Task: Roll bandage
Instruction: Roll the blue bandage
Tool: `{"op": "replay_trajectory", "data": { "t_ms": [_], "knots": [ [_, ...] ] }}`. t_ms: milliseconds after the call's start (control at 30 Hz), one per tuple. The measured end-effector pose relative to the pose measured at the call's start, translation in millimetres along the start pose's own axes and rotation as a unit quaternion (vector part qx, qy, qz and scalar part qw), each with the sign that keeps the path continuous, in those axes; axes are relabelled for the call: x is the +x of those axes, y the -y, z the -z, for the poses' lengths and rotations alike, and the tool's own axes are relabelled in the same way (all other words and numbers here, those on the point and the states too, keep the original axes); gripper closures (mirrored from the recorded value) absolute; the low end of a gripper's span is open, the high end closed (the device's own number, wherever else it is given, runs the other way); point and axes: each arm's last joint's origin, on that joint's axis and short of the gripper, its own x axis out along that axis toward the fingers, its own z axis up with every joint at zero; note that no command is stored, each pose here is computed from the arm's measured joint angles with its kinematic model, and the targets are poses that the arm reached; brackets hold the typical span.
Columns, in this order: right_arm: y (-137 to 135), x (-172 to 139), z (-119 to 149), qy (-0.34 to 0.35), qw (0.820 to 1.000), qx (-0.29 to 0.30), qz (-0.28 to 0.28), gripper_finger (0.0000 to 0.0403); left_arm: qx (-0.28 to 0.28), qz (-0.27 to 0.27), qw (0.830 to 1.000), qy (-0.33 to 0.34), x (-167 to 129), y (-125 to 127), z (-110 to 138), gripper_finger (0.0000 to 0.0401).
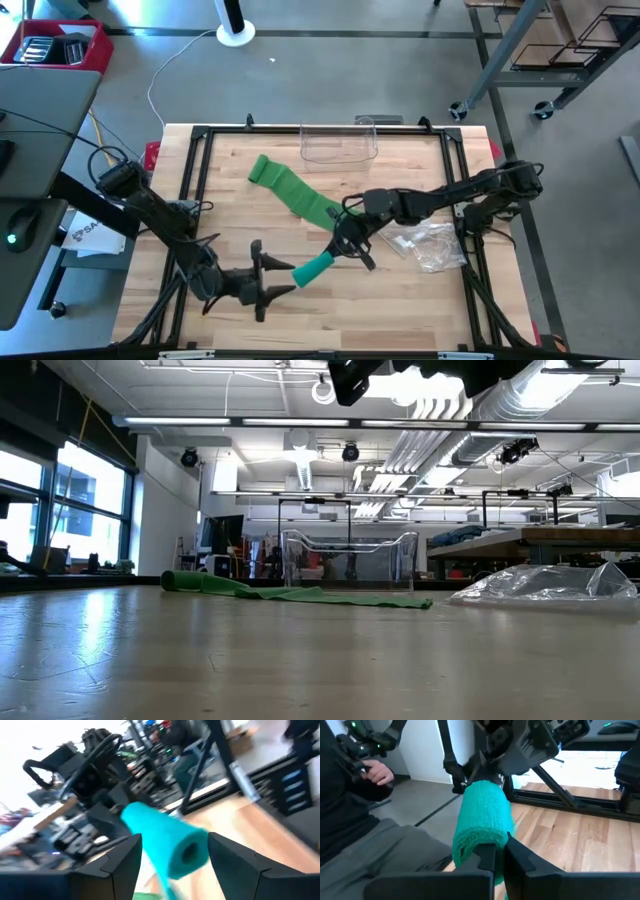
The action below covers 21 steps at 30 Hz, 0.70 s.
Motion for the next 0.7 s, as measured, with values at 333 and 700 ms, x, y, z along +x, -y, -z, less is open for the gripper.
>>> {"op": "replay_trajectory", "data": {
  "t_ms": [333,700],
  "knots": [
    [0.2,0.0,-1.2,0.006,0.999,0.031,0.006,0.0398,0.121,-0.09,0.986,-0.064,22.9,23.7,-7.3,0.0219],
    [-1.5,2.0,-1.3,0.01,0.998,0.039,0.044,0.0398,0.119,-0.141,0.978,-0.094,26.8,26.4,-11.4,0.0271]
  ]
}}
